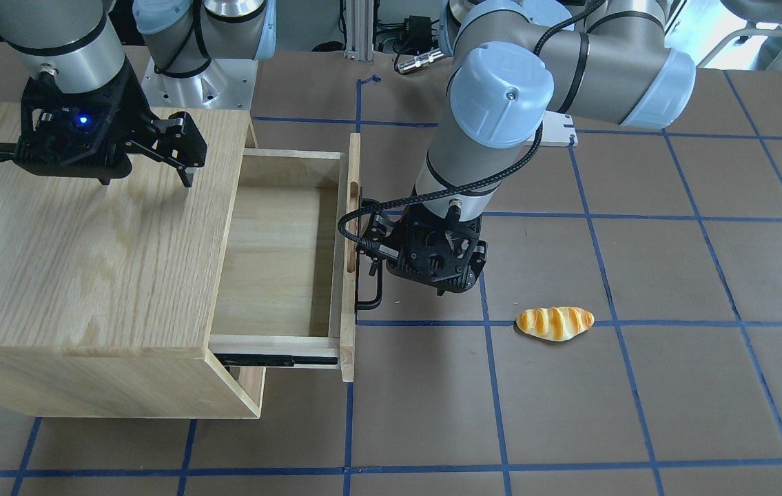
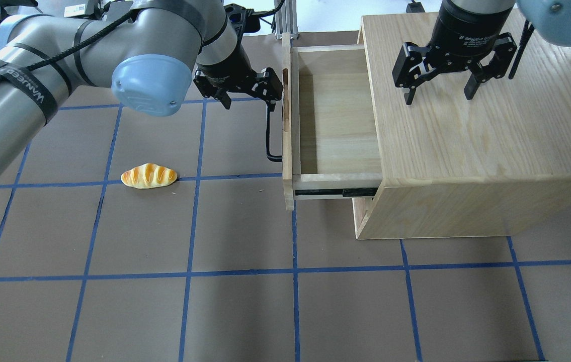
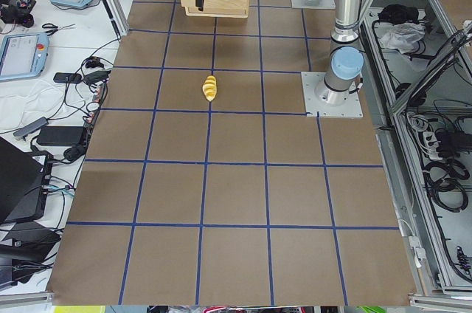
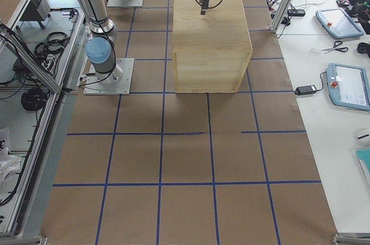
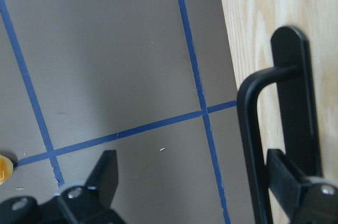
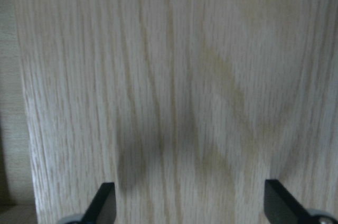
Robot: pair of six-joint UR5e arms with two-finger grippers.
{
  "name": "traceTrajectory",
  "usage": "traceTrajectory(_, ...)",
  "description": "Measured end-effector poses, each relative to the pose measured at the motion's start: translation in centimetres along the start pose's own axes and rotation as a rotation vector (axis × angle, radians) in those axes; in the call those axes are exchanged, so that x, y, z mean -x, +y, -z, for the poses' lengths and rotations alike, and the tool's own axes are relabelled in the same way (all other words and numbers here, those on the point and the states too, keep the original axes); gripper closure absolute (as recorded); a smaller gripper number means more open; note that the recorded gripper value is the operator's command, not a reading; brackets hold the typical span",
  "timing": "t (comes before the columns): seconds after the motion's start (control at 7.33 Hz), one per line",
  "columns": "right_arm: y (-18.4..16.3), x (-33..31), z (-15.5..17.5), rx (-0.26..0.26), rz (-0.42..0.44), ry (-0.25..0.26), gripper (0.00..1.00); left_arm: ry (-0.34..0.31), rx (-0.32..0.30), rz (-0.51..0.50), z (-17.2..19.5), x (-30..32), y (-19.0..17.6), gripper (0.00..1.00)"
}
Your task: Open upper drawer
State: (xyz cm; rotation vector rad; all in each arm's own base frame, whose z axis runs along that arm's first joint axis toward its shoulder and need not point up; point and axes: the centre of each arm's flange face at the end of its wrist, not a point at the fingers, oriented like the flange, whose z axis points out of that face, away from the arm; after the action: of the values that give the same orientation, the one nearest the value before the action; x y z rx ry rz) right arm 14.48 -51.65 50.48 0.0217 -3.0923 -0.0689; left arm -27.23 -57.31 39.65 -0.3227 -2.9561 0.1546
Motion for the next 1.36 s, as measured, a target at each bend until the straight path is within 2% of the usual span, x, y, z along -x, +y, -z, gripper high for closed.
traceTrajectory(0.82, 0.0, 0.0, 0.0, 0.0, -0.001, 0.0, 0.0, -0.027, 0.022, -0.001, 0.7, 1.2, 0.4, 0.0)
traceTrajectory(1.09, 0.0, 0.0, 0.0, 0.0, 0.0, 0.0, 0.0, -0.074, 0.038, 0.003, 2.5, 1.4, 1.5, 0.0)
traceTrajectory(1.36, 0.0, 0.0, 0.0, 0.0, 0.0, 0.0, 0.0, -0.083, 0.036, 0.038, 5.2, 2.6, 2.5, 0.0)
